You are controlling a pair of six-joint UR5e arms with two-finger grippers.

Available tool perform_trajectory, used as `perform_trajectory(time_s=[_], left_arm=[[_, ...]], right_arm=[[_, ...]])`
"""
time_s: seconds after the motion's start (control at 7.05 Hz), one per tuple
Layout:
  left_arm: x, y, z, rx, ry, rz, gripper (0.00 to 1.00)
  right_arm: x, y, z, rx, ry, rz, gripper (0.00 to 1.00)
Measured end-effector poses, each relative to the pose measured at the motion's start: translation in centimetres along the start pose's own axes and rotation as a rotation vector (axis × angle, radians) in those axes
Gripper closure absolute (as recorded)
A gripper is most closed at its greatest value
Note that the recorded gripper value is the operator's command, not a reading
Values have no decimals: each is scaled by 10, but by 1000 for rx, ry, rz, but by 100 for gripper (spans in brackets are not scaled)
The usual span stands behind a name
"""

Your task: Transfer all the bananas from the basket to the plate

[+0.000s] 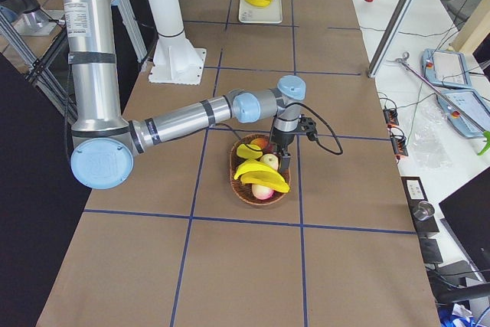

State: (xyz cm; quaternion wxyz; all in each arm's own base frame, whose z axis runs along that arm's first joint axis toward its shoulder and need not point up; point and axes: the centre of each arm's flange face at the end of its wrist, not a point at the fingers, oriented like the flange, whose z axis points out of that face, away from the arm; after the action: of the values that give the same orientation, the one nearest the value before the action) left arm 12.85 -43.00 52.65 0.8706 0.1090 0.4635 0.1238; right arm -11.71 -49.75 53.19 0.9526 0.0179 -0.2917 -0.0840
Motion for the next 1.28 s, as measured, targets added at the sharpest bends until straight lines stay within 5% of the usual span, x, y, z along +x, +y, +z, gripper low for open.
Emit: perform_trajectory(time_s=[0.85, 1.28], left_arm=[[0, 0, 0, -1, 0, 1, 0], [0, 0, 1, -1, 0, 2, 0]], right_arm=[[34, 4, 38, 74, -57, 203, 5], [43, 2, 44, 114, -16, 236, 13]])
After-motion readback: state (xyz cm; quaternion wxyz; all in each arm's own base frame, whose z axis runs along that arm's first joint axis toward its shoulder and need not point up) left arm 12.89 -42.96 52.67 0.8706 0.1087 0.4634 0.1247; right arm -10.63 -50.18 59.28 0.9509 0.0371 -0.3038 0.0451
